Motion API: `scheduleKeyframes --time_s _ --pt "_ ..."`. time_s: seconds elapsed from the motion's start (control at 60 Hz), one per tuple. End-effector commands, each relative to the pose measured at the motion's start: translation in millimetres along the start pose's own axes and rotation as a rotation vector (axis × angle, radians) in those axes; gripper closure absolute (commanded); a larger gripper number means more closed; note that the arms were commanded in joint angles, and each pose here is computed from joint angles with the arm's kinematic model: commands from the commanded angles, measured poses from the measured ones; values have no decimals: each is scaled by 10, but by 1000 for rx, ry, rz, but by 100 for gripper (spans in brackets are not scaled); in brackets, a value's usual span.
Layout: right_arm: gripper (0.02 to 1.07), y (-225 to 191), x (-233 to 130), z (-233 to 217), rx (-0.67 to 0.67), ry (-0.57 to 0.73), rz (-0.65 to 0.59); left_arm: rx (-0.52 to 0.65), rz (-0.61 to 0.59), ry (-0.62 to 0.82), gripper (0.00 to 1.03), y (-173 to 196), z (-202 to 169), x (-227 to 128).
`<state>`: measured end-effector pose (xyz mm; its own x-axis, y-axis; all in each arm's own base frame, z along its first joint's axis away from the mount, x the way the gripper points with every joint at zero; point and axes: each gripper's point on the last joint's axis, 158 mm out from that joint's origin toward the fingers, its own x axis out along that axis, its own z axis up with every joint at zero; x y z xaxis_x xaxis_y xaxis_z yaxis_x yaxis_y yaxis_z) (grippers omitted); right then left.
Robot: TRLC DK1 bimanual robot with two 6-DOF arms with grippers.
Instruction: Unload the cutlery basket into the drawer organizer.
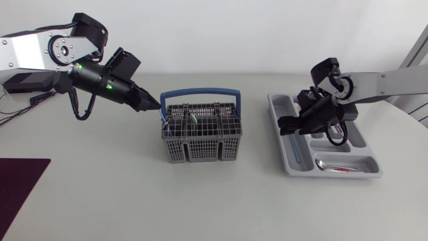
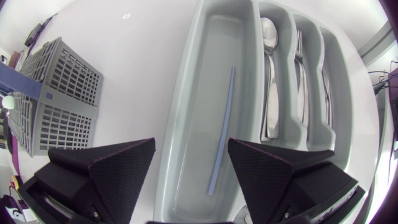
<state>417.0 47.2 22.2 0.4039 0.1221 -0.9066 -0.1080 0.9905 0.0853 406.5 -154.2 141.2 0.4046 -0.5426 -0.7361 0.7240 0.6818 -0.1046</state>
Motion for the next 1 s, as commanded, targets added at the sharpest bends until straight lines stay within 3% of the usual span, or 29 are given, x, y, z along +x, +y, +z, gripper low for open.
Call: scheduleKeyframes --time_s 0.0,0.133,0.583,0.983 --pt "23 22 -8 -88 19 8 0 -10 -1 6 65 12 56 38" --pt "23 25 -8 -100 17 8 2 -14 2 14 79 34 39 68" --pt "23 37 -34 -87 7 -4 2 -10 0 19 86 26 29 95" --pt "23 148 -155 -72 -41 -35 -1 53 68 -48 86 -67 273 -241"
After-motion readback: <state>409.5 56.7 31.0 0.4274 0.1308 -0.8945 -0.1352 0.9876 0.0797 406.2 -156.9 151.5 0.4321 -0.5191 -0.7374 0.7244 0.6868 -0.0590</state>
